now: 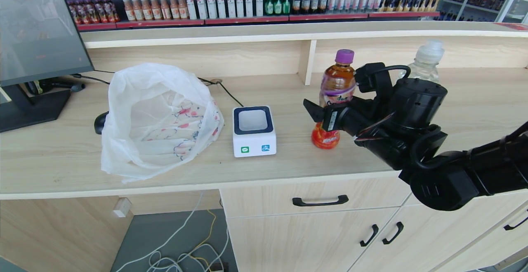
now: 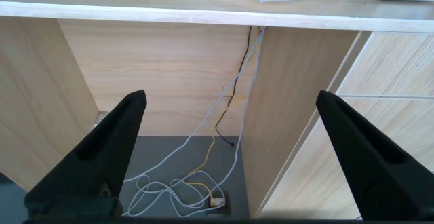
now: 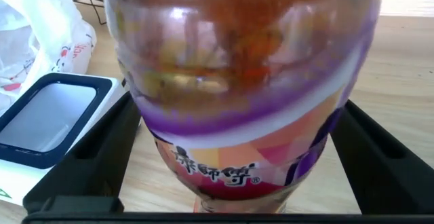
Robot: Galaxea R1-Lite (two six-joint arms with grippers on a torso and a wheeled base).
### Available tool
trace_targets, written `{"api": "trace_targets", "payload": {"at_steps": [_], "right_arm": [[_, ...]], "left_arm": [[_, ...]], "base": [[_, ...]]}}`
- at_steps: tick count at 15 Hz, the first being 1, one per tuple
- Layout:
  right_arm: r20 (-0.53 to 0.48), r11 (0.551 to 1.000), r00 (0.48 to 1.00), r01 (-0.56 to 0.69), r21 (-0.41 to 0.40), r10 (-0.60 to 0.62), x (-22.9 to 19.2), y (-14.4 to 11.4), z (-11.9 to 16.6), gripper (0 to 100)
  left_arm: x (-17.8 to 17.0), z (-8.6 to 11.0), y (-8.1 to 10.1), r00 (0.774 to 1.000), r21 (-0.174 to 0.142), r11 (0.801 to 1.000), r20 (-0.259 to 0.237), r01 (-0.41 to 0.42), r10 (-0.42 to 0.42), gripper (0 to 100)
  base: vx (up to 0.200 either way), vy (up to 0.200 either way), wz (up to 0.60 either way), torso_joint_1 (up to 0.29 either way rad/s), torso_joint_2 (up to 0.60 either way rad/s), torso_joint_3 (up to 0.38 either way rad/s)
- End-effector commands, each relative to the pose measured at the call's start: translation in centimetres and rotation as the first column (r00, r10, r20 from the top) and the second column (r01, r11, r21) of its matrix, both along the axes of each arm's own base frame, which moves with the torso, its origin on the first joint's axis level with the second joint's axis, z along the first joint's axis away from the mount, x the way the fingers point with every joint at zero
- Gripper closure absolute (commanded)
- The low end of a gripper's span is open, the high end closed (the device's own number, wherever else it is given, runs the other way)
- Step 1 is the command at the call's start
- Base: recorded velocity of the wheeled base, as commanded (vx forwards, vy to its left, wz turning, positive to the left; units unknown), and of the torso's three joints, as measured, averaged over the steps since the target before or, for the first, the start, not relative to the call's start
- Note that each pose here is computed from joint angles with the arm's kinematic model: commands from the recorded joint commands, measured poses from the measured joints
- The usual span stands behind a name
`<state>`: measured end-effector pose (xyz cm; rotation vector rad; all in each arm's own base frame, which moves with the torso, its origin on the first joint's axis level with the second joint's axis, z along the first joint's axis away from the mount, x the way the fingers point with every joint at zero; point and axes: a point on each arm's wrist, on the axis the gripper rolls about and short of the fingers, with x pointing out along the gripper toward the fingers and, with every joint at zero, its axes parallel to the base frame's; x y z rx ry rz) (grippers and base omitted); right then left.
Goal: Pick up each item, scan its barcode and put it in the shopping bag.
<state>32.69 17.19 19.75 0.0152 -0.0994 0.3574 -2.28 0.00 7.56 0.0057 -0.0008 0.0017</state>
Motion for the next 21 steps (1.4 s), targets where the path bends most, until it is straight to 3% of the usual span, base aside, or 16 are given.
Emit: {"api": "trace_targets", "payload": {"at_steps": [1,8,9,21], "right_arm": [[-0.001,1.0,1.0,0.003,-0.005,-0.003,0.1,0.0,-0.1,0],[0.006,0.999,1.0,0.014,-0.041,-0.014,0.9,0.0,-0.5,0],[0.008,0.999,1.0,0.013,-0.045,-0.013,0.9,0.1,-0.6,100],[0.039,1.0,0.999,0.014,-0.024,-0.013,0.5,-0.4,0.7,100]], "left_arm": [[0.0,0.0,0.0,1.0,0.0,1.0,0.001,-0.001,0.001,0],[0.0,0.0,0.0,1.0,0.0,1.0,0.001,-0.001,0.001,0],[0.0,0.0,0.0,1.0,0.0,1.0,0.001,0.0,0.0,0],[0.0,0.0,0.0,1.0,0.0,1.0,0.001,0.0,0.0,0]], "base": [[0.0,0.0,0.0,0.0,0.0,0.0],[0.0,0.0,0.0,0.0,0.0,0.0],[0.0,0.0,0.0,0.0,0.0,0.0],[0.0,0.0,0.0,0.0,0.0,0.0]]}}
